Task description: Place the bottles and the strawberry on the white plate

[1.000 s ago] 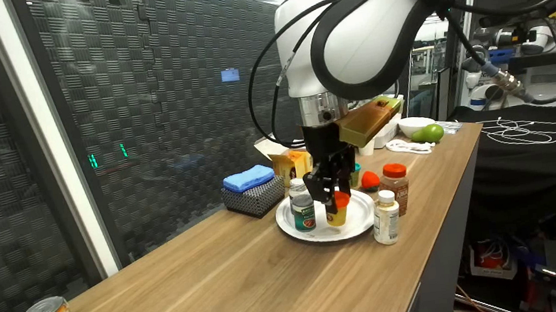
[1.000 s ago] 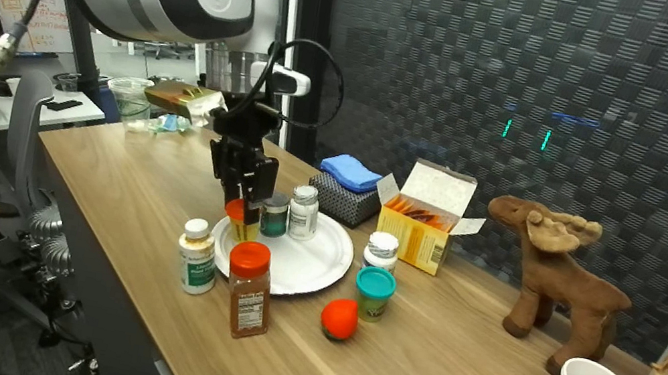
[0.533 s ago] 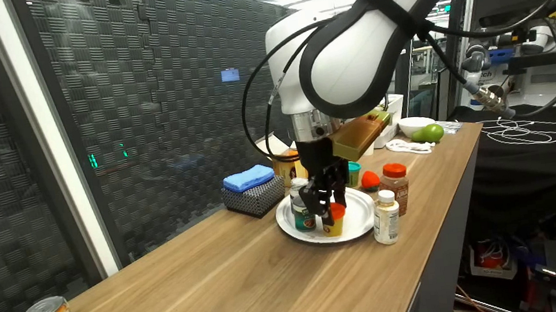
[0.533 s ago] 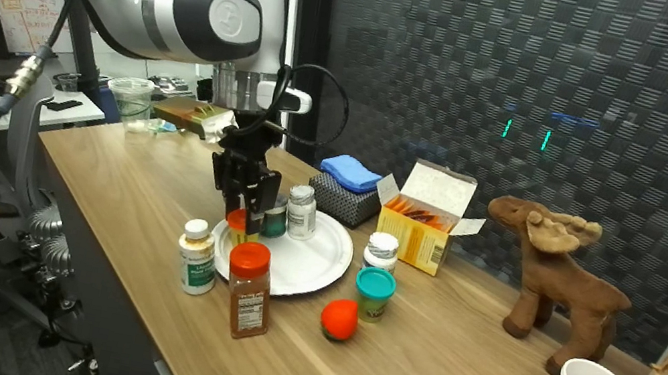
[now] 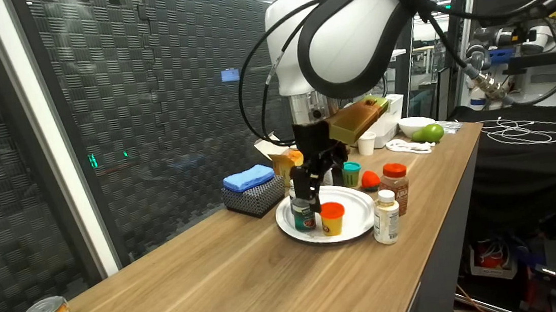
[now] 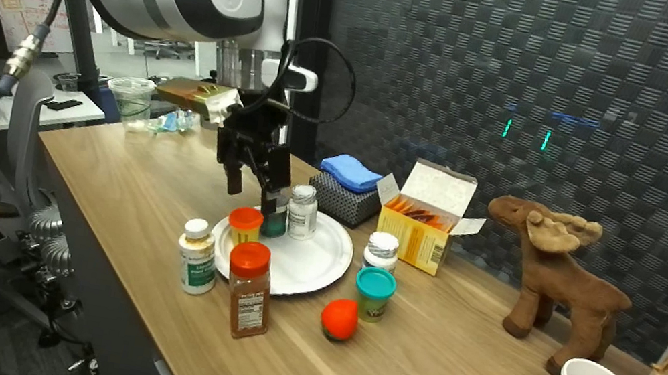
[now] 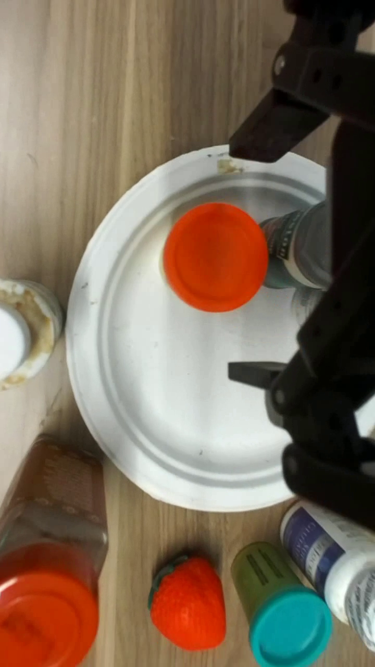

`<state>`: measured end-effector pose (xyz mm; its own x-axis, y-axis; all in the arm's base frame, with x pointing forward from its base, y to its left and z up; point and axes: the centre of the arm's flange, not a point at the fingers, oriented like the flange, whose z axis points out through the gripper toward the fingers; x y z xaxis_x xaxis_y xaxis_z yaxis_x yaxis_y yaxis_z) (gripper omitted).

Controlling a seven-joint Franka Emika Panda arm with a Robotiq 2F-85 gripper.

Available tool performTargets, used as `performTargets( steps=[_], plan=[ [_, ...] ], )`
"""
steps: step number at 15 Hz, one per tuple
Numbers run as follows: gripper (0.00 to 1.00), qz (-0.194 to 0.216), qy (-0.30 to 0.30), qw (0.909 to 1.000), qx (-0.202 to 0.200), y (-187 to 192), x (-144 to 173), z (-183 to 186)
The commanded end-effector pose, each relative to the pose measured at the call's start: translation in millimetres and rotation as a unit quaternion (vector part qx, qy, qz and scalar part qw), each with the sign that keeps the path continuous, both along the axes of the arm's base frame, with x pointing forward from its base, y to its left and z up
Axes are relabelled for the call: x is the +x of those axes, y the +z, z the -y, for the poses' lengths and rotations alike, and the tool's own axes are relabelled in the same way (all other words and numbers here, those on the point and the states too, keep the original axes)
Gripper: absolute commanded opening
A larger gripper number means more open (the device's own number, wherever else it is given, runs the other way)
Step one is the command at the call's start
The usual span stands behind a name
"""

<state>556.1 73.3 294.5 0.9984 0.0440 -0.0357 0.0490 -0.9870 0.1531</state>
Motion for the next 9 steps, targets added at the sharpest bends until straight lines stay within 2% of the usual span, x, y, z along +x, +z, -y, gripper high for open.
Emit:
performTargets(
  steps=[1, 5, 9],
  plan=[
    [1.0, 0.041, -0.037, 0.9985, 0.004, 50, -13, 15],
    [0.99, 0.078, -0.1, 0.9919, 0.006, 80, 1, 54],
    [1.0, 0.095, -0.169, 0.9811, 0.001, 88, 25, 107]
  ],
)
